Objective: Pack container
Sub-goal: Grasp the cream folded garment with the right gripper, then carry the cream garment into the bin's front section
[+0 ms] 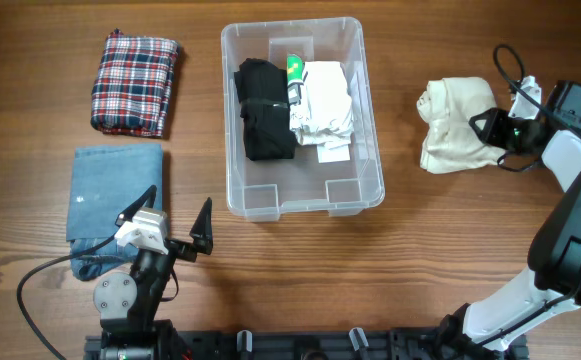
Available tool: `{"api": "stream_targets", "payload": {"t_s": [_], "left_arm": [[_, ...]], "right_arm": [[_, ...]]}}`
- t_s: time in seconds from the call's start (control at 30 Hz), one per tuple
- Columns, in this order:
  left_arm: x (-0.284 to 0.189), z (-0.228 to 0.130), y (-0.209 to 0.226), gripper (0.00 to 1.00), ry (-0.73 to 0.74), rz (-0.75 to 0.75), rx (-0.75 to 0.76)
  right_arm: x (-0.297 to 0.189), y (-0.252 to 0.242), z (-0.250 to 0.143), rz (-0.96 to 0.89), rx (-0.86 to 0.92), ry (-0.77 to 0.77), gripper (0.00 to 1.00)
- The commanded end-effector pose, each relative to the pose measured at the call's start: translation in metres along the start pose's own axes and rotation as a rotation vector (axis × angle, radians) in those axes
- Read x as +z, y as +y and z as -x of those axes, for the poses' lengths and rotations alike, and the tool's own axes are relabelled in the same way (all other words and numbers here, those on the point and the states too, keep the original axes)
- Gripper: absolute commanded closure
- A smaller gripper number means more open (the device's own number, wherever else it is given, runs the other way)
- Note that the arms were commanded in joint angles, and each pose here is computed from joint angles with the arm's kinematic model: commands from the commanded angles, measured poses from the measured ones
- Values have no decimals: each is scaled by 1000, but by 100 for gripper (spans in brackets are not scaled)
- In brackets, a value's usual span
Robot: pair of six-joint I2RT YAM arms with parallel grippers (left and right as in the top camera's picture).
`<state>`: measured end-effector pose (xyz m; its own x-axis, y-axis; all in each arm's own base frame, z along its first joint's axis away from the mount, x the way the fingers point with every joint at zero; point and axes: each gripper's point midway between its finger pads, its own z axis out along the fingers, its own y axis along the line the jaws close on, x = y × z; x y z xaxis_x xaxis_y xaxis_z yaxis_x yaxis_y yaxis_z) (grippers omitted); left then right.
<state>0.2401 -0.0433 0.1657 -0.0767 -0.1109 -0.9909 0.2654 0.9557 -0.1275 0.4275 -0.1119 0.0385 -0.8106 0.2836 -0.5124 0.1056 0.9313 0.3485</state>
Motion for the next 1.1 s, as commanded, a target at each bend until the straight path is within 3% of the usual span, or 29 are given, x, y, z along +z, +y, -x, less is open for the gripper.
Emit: {"api": "stream_targets", "payload": {"t_s": [0.0, 0.2, 0.43, 0.57, 0.73, 1.07], "left_arm": [[0, -1, 0, 0, 0, -1, 15], [0, -1, 0, 0, 0, -1, 15], [0, -1, 1, 0, 0, -1, 15], [0, -1, 1, 0, 0, -1, 15], [0, -1, 0, 0, 0, -1, 15], [0, -1, 1, 0, 0, -1, 15]], "right_arm": [[-12, 35, 27, 140, 27, -46, 73], [-86, 91, 92, 268, -20, -217, 75], [-168, 192, 113, 373, -153, -358, 72], [-195, 253, 98, 461, -180, -360, 72], [-179, 308, 62, 516, -147, -233, 74], [-142, 365, -22, 360, -139, -40, 74]]}}
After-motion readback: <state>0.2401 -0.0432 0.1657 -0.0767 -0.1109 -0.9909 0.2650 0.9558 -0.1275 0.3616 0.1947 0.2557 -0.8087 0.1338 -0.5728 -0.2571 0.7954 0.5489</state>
